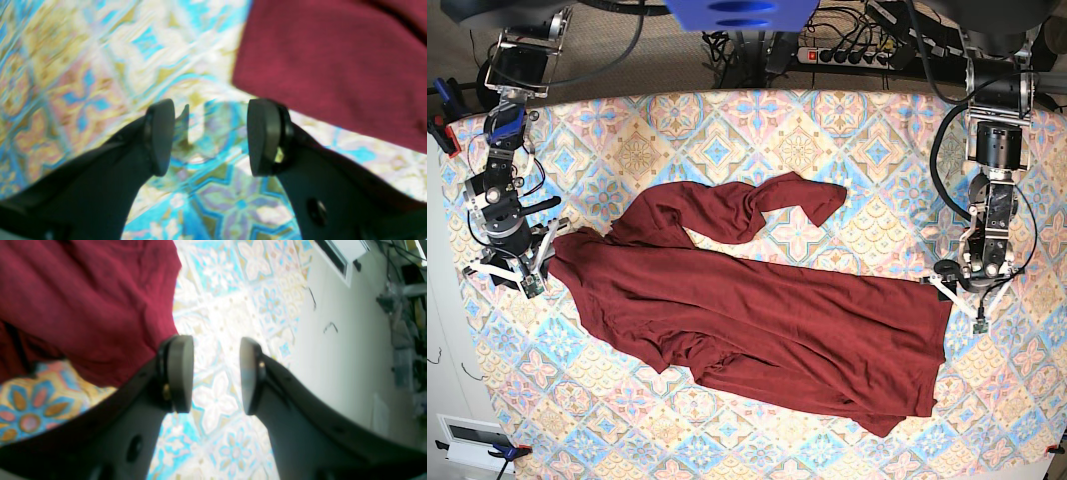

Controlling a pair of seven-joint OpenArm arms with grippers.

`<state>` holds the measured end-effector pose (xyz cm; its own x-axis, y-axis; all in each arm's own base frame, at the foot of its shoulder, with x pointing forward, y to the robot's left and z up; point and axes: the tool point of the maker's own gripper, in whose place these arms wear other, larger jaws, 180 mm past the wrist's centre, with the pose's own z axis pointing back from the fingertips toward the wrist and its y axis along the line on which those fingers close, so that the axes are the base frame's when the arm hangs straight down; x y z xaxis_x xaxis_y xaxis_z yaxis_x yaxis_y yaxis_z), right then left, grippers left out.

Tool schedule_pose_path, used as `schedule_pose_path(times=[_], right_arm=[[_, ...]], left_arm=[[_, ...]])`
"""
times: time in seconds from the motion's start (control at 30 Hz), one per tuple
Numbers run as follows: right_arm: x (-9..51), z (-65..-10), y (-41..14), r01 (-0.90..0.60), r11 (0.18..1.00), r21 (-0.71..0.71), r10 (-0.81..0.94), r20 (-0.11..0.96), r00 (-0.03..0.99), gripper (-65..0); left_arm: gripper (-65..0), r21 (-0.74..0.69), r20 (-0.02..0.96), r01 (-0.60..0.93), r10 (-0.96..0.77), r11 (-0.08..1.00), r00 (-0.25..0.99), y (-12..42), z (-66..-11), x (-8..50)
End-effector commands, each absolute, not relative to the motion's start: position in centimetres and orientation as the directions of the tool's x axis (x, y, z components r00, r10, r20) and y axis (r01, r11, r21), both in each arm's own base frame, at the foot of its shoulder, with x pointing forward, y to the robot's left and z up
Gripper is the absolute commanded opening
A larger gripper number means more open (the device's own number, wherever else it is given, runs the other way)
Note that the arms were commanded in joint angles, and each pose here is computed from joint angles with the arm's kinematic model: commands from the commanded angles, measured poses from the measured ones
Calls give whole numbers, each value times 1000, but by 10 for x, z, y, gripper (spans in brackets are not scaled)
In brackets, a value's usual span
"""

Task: Layout the t-shirt on the table in an organized manner, then fold the t-shirt properly
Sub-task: 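Drag the shirt hem with the left gripper to flatten the body, then release the hem and regrasp the shirt side with the left gripper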

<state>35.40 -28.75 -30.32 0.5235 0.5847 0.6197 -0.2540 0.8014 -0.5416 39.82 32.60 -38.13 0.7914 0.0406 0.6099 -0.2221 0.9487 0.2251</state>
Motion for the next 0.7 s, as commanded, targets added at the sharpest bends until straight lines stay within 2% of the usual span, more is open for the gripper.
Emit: schedule_pose_path(times=[0.0,0.13,0.2,0.27,0.33,0.37,0.43,0.57,0.67], right_arm=[[363,-285,-291,-227,793,-565,595,641,484,-428],[363,-285,-291,-227,793,-565,595,641,484,-428],[363,-284,-291,-225,794,-565,594,642,485,-428],[363,-284,-293,-222,794,-565,593,642,486,-428],[362,-284,-293,-221,795,-565,592,642,486,-428],[362,-285,-294,-221,795,-565,591,638,494,-428],[361,-286,-296,-220,795,-565,589,632,503,-428],[361,-286,-295,-220,795,-565,589,633,502,-428],[361,-286,-295,-222,794,-565,590,632,502,-428]], left_arm=[[-307,235,629,-246,46,940,776,335,-375,404],[-317,226,616,-256,66,940,785,332,-401,399],[-369,206,600,-221,56,953,798,320,-409,401],[-461,180,586,-125,-4,976,811,303,-413,404],[-611,140,558,-6,-74,990,827,278,-418,404],[-650,117,536,41,-98,992,838,268,-417,402],[-650,95,537,141,-170,985,826,248,-401,406],[-650,37,606,354,-302,935,736,192,-347,409],[-650,14,645,420,-328,908,690,175,-312,406]])
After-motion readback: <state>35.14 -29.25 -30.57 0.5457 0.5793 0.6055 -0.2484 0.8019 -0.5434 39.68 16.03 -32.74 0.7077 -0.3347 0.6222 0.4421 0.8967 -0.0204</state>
